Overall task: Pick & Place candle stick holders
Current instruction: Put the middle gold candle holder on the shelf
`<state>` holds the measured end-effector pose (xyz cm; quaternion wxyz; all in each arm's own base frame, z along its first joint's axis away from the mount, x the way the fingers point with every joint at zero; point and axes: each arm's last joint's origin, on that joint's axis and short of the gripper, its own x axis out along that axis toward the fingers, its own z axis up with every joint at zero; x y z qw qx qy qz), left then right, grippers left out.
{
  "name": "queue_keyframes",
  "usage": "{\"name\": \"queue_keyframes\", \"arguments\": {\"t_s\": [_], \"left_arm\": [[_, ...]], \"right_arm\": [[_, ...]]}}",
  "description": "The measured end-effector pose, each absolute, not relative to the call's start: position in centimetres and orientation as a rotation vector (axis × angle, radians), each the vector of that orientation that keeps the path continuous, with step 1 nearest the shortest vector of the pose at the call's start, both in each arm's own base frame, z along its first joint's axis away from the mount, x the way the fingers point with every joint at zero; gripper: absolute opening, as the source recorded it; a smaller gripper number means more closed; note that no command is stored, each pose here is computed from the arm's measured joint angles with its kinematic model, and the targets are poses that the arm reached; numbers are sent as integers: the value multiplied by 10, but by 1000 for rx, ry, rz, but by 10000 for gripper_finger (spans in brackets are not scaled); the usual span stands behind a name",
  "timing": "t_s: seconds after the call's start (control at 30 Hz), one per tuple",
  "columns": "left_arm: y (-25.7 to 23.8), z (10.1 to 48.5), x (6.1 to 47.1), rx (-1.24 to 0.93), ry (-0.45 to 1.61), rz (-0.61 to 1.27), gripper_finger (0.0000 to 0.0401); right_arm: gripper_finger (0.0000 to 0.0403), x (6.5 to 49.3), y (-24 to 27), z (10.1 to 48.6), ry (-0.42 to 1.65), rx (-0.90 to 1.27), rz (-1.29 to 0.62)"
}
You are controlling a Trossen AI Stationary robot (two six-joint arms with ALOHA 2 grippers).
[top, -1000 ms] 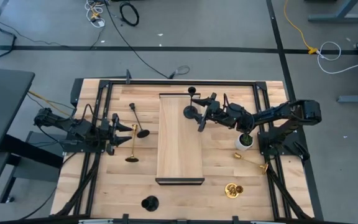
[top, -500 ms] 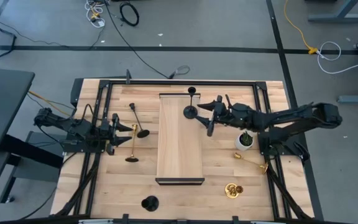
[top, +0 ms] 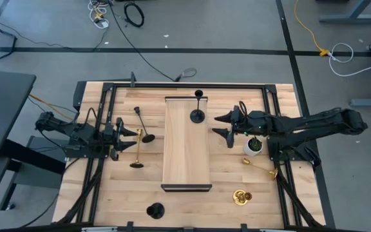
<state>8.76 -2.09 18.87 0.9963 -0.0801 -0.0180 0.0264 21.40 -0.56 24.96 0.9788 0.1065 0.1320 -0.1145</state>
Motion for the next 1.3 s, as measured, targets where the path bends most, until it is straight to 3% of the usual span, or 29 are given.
{"name": "queue_keyframes", "arguments": {"t_s": [0.6,1.03,1.3], "left_arm": [[-21,189,88,-160,-36,53,181],[-21,189,88,-160,-36,53,181],[-21,189,88,-163,-36,53,181]], "right_arm": [[259,172,12,237,590,663,-166],[201,158,32,232,868,1085,5],[161,149,51,231,1043,1301,14]]}}
